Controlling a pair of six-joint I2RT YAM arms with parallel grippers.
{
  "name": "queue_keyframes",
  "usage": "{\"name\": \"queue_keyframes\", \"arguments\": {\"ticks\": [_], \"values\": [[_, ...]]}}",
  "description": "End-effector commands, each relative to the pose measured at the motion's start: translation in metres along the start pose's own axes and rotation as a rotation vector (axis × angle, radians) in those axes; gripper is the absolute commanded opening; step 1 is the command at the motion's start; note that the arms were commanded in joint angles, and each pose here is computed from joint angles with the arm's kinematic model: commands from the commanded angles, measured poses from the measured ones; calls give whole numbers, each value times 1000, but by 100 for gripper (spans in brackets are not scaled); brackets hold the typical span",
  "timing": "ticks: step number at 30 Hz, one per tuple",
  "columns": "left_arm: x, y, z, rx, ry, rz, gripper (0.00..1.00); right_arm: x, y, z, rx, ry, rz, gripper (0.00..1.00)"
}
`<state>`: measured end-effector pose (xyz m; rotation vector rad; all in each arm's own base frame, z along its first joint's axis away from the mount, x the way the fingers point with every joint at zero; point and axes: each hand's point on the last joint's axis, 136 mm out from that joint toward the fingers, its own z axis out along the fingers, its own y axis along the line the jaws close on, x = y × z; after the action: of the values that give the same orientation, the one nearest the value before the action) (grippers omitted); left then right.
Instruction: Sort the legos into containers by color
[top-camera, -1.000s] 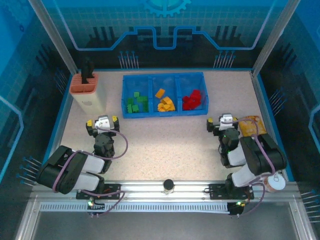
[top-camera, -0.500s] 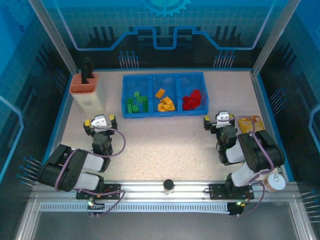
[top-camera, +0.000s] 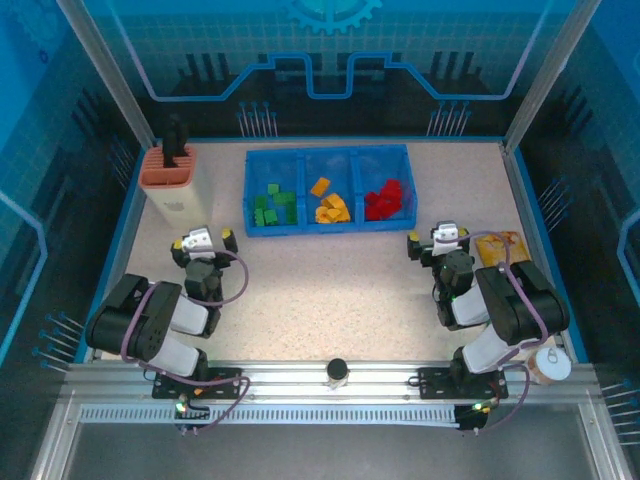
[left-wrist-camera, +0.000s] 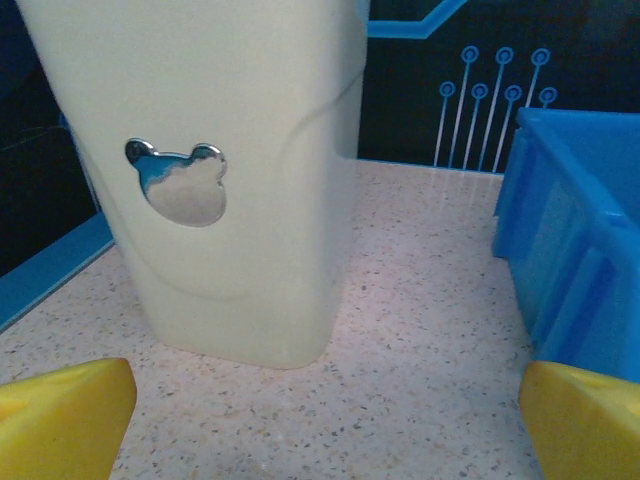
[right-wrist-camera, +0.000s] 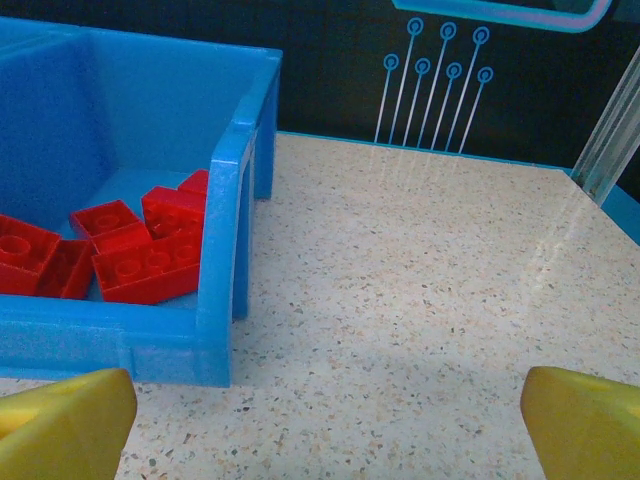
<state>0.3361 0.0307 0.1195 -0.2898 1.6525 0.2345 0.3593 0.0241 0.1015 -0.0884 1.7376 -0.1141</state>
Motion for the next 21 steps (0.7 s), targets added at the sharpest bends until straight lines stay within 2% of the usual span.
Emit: {"name": "queue_keyframes", "arguments": {"ticks": [1,6,8,14,18,21], "values": [[-8,-20,5,99,-24,-1,99,-13,-1,7,0,-22,-6,100],[8,-54,15,237,17,107,99,-6,1,31,-9,107,-11,100],[7,-50,20,207,28,92,99,-4,-5,38,-12,154,19,100],[11,-49,32,194,91,85,99,-3,-9,38,-18,151,50,100],[18,-38,54,196,225,8,99,-3,-10,38,-17,154,52,100],[18,-37,54,214,228,-10,99,-4,-10,38,-19,153,57,100]]}}
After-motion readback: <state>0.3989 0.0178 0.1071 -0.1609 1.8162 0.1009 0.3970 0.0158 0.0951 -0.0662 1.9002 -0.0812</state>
